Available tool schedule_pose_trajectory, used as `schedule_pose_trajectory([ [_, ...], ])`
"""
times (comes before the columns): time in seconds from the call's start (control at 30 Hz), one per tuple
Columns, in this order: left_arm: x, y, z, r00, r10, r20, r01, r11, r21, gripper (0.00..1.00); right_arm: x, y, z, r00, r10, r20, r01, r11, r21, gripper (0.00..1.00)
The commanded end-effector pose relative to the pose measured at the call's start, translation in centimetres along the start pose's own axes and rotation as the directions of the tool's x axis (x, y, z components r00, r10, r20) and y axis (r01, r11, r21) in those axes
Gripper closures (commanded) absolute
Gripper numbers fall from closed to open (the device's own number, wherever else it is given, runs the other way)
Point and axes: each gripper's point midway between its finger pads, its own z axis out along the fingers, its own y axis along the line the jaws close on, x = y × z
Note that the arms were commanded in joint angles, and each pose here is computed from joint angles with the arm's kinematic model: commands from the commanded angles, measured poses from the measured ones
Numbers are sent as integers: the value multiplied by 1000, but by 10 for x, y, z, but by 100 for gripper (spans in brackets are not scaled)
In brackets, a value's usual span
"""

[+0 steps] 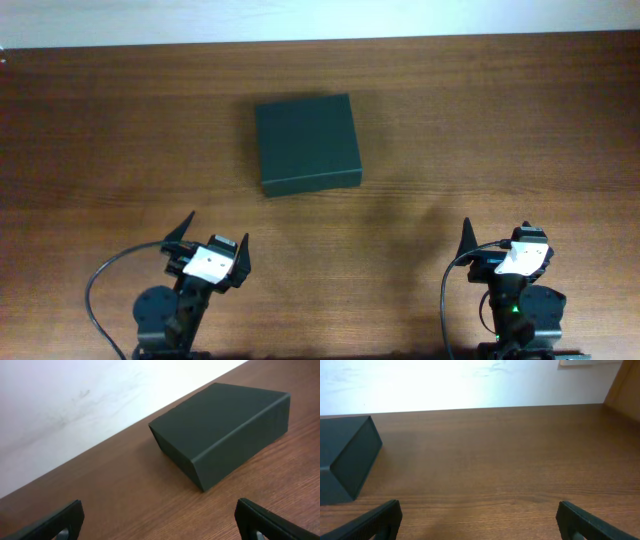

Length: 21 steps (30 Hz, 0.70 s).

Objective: Pack container

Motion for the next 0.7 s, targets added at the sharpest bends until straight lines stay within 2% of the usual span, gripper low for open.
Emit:
schedule_pose_trajectory([
  [0.0, 4, -2, -2, 999, 12, 34, -11, 1000, -18, 1, 1, -4, 0, 1000, 7, 4, -7, 1000, 20, 1],
  [0.13, 2, -2, -4, 997, 24, 74, -21, 999, -39, 1, 1, -4, 0, 1000, 7, 4, -7, 1000, 20, 2],
  [0.37, 7, 16, -6, 999, 15, 41, -9, 990, -142, 1, 1, -4, 0, 1000, 7, 4, -7, 1000, 20, 1],
  [0.47, 16, 37, -11, 993, -117, 22, 118, 957, -264, 1, 1, -4, 0, 1000, 7, 4, -7, 1000, 20, 1],
  [0.53, 29, 55, -17, 957, -288, 32, 278, 884, -376, 1, 1, -4, 0, 1000, 7, 4, -7, 1000, 20, 1],
  [0.57, 31, 60, -20, 947, -318, 45, 308, 859, -410, 1, 1, -4, 0, 1000, 7, 4, -7, 1000, 20, 1],
  [0.67, 33, 65, -22, 945, -324, 47, 311, 844, -437, 1, 1, -4, 0, 1000, 7, 4, -7, 1000, 20, 1],
])
